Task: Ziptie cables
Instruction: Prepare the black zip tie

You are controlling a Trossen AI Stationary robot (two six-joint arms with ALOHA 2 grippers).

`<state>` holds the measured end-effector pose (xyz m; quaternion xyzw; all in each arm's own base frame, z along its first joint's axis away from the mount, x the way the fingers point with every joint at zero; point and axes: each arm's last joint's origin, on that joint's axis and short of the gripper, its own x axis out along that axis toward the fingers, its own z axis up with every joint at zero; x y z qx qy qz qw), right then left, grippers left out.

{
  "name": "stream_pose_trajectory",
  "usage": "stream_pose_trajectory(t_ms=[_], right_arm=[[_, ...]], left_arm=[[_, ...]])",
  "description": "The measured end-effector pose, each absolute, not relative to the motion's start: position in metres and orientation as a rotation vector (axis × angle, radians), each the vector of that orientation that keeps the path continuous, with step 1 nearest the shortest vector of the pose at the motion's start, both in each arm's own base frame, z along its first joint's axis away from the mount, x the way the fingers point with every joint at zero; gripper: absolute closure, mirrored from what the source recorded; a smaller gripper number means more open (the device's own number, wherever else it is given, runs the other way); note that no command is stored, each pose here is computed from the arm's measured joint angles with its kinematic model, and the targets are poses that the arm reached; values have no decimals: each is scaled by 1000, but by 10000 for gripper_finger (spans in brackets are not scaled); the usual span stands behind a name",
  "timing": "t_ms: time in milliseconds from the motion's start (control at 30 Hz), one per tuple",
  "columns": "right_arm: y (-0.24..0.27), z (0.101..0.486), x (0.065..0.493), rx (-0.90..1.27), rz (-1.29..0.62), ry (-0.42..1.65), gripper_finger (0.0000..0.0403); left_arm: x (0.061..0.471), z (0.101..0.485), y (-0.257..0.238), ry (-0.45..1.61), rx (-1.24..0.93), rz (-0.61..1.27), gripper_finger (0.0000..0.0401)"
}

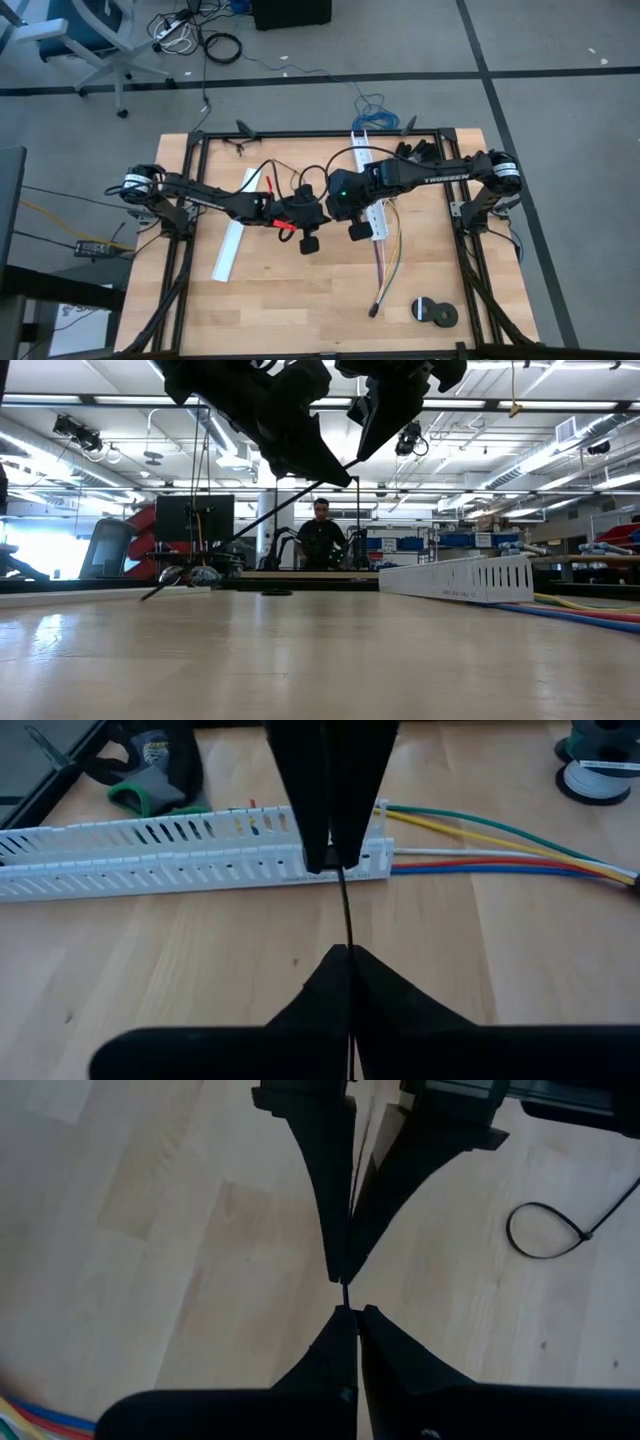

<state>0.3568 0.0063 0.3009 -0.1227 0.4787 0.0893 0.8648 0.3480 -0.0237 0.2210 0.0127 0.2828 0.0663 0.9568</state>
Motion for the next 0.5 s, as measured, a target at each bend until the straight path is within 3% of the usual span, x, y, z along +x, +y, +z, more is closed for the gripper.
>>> stream_pose_trajectory(t_ms=[200,500], right_arm=[[6,301,357,-249,152,1001,388],[4,302,357,-252,133,1001,293]], left_arm=[[348,221,-24,576,24,129,398],[347,218,-23,595,34,154,399]])
